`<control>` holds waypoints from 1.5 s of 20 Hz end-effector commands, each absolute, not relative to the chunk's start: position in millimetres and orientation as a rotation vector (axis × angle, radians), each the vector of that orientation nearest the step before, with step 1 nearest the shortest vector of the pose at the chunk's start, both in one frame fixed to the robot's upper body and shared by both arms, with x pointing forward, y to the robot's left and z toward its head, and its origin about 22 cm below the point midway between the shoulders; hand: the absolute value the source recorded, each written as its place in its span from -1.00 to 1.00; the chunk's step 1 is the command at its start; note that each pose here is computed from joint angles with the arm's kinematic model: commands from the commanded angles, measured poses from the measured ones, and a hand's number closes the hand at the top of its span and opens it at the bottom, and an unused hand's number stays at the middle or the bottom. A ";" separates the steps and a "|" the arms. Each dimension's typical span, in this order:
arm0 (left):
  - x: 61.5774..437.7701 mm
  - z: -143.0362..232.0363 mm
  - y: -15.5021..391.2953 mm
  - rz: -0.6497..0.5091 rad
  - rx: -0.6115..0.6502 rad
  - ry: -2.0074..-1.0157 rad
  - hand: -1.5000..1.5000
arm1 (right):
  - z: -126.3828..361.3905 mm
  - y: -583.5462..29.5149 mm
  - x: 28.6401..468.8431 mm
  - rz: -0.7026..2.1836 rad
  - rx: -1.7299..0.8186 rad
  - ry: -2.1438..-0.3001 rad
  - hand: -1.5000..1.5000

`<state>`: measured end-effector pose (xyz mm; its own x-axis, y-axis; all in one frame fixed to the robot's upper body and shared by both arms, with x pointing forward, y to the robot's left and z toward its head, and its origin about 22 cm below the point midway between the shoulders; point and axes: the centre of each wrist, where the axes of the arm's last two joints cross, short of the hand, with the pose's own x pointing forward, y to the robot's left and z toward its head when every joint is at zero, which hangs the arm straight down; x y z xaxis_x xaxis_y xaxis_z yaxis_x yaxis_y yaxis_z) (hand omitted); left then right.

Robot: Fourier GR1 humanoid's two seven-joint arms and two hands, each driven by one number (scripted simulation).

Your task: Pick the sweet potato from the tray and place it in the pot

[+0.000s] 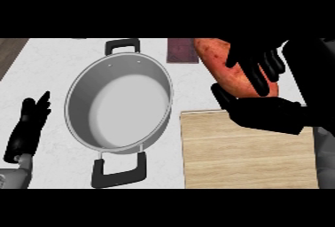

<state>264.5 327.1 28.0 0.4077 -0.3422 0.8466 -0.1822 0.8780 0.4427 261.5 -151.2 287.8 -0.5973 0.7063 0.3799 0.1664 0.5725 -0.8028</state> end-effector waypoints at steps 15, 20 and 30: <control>266.0 36.0 330.7 -0.125 0.500 -1.168 0.00 | 264.3 1.0 312.2 1.202 -0.523 -1.798 1.00; 281.9 39.4 322.1 -0.133 0.516 -1.184 0.00 | 238.1 18.5 342.6 1.147 -0.459 -1.642 1.00; 281.7 37.2 327.4 -0.151 0.500 -1.163 0.00 | 190.7 11.0 347.0 0.832 -0.137 -1.729 -1.00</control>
<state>279.9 321.9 35.4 0.3921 -0.3634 0.8451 -0.1523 0.8804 0.4492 338.1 19.8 204.2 -0.3733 0.6017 0.7061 -0.3261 0.6274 -0.7071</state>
